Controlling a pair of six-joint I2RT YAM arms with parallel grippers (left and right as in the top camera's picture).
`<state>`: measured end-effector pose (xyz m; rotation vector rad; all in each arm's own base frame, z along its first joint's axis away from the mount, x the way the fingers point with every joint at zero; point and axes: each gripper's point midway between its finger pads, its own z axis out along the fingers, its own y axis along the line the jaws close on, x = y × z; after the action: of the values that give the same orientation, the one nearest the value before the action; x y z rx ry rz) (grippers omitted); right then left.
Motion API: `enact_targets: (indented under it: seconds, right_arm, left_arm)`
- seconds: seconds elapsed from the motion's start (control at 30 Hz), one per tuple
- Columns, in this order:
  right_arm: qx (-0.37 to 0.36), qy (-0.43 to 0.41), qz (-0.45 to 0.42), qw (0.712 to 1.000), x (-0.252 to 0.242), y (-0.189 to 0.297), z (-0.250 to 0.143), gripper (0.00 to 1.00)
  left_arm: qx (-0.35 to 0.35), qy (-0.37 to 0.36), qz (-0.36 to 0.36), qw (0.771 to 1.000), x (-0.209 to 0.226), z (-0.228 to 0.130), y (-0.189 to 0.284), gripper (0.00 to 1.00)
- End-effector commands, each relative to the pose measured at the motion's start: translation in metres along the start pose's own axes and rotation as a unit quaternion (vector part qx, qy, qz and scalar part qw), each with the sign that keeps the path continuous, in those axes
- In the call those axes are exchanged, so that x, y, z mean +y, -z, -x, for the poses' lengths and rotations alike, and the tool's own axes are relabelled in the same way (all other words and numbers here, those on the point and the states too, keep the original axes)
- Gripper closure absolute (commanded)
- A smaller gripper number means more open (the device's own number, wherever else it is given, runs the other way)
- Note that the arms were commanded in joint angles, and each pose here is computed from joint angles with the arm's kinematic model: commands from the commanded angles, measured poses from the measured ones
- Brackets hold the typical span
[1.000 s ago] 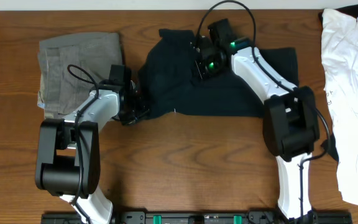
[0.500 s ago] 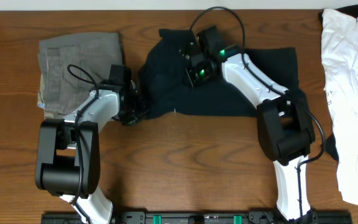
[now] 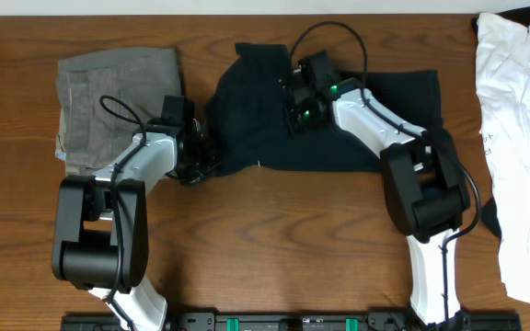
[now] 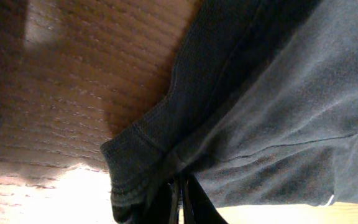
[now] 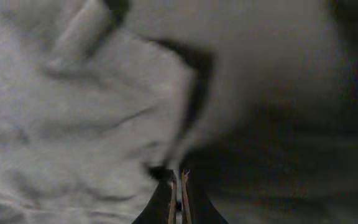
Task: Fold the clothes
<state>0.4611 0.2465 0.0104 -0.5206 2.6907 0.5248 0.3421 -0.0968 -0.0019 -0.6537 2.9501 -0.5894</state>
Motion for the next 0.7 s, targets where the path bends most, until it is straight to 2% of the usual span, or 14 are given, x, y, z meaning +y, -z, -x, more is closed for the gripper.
enact_targets:
  seconds: [0.0,0.13,0.27,0.47,0.6,0.67]
  right_arm:
    - [-0.017,-0.024,-0.039,0.999,-0.021,0.01,0.008,0.96]
    - [-0.025,-0.033,-0.076,0.996,-0.037,0.012,0.011,0.98]
    - [-0.041,-0.039,-0.063,0.996,-0.037,0.033,0.027,0.98]
    - [-0.066,-0.073,-0.078,0.992,-0.057,0.114,0.047,0.94]
    - [-0.06,-0.112,-0.095,0.987,-0.08,0.166,0.032,0.89]
    - [-0.05,-0.134,-0.103,0.984,-0.091,0.188,0.019,0.82]
  left_arm:
    - [-0.006,-0.003,0.042,0.999,0.02,0.0,-0.005,0.93]
    - [-0.006,-0.004,0.042,0.999,0.02,0.0,-0.005,0.93]
    - [-0.006,-0.005,0.042,0.999,0.02,0.0,-0.005,0.94]
    - [-0.017,-0.02,0.028,0.999,0.01,0.004,0.006,0.94]
    - [-0.061,-0.04,0.001,0.997,-0.015,0.02,0.041,0.94]
    - [-0.088,-0.056,-0.017,0.994,-0.033,0.027,0.065,0.91]
